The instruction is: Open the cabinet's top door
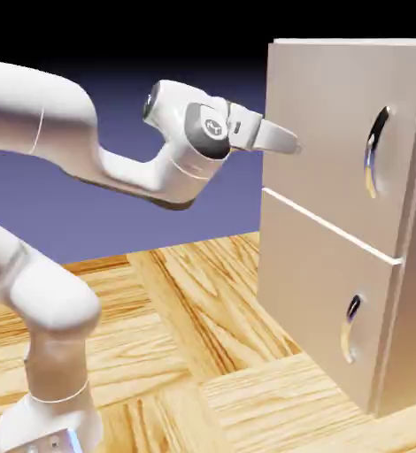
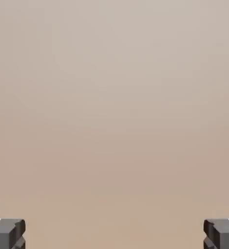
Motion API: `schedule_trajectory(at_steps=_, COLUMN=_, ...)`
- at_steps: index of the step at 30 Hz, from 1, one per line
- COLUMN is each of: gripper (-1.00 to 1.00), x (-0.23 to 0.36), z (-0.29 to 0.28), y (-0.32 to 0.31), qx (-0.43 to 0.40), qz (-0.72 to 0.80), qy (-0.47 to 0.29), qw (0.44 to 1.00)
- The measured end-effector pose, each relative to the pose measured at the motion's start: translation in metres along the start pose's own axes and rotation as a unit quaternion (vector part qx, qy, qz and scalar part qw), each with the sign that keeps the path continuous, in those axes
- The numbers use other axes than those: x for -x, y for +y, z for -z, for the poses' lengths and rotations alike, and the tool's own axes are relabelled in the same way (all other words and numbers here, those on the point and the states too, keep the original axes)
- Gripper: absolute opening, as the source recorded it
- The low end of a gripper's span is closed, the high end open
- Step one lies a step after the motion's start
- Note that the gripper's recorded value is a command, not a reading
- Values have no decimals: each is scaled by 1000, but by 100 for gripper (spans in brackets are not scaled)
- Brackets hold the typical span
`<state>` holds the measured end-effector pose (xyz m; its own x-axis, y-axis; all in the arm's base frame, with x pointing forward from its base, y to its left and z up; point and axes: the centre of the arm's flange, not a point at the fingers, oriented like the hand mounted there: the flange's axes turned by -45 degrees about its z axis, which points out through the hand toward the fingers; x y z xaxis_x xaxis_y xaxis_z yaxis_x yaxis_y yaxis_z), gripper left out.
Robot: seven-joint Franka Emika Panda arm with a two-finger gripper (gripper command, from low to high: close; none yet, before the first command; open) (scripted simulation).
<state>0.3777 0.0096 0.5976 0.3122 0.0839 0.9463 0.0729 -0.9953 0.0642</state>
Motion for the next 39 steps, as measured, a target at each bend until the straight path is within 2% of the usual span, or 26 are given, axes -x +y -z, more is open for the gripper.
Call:
schedule_trajectory(at_steps=21, gripper=0, x=4, z=-4, y=80, qx=7, qz=-20, qy=118, qw=993)
schedule_trajectory(at_steps=36, gripper=0, x=37, z=-37, y=153, qx=10, qz=-34, qy=160, qw=986)
schedule_trajectory(at_steps=39, gripper=0, x=28, z=-65, y=155, qx=10, qz=-35, qy=160, qw=986)
